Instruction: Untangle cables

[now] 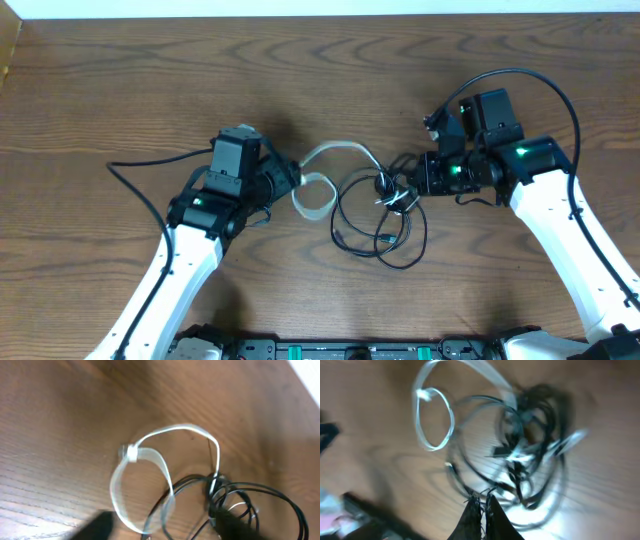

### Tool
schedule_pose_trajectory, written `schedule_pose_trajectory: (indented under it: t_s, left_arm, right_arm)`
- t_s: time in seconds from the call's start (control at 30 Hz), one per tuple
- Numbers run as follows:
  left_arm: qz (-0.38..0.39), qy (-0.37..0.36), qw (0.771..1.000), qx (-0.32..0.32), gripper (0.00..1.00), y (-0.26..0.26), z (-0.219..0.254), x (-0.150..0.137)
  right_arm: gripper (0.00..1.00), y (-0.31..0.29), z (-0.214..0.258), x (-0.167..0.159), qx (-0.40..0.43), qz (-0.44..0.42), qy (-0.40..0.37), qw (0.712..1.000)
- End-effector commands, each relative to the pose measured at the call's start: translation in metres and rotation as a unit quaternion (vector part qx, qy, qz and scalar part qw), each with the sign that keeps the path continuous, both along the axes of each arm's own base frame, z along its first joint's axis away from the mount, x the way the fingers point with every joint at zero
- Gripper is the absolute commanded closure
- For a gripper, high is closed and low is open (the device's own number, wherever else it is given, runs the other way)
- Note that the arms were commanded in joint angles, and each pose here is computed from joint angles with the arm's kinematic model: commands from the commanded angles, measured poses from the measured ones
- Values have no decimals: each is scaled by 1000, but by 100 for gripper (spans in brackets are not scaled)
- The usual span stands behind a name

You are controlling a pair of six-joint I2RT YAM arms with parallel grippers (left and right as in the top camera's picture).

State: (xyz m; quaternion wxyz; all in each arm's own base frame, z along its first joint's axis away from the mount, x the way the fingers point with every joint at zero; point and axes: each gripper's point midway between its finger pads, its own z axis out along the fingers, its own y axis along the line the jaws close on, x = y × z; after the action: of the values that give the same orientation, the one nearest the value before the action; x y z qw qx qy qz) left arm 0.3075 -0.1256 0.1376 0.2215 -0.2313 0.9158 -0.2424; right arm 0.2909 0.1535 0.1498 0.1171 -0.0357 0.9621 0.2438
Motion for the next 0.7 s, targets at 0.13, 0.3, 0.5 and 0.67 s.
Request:
schedule_pose_trajectory:
  t_s: [0.13,0.3,0.5,0.67]
  left_arm:
    - [-19,-4,1000,-10,9,-5,5,0]
    - [-67,7,997,-42,8,-32,8,-13]
    - [-99,4,995,-23,8,-52,4,-24]
    - [-51,-3,998,22,9,-39,-3,-16]
  right_arm:
    - [98,-78,-20,9,-194,-166,3,967]
    - [97,-84,-31,2,-214,-174,29,961]
    - [89,-86,-53,-13,-240,-159,81,954]
    - [62,-71,-17,5,-200,-138,12,970]
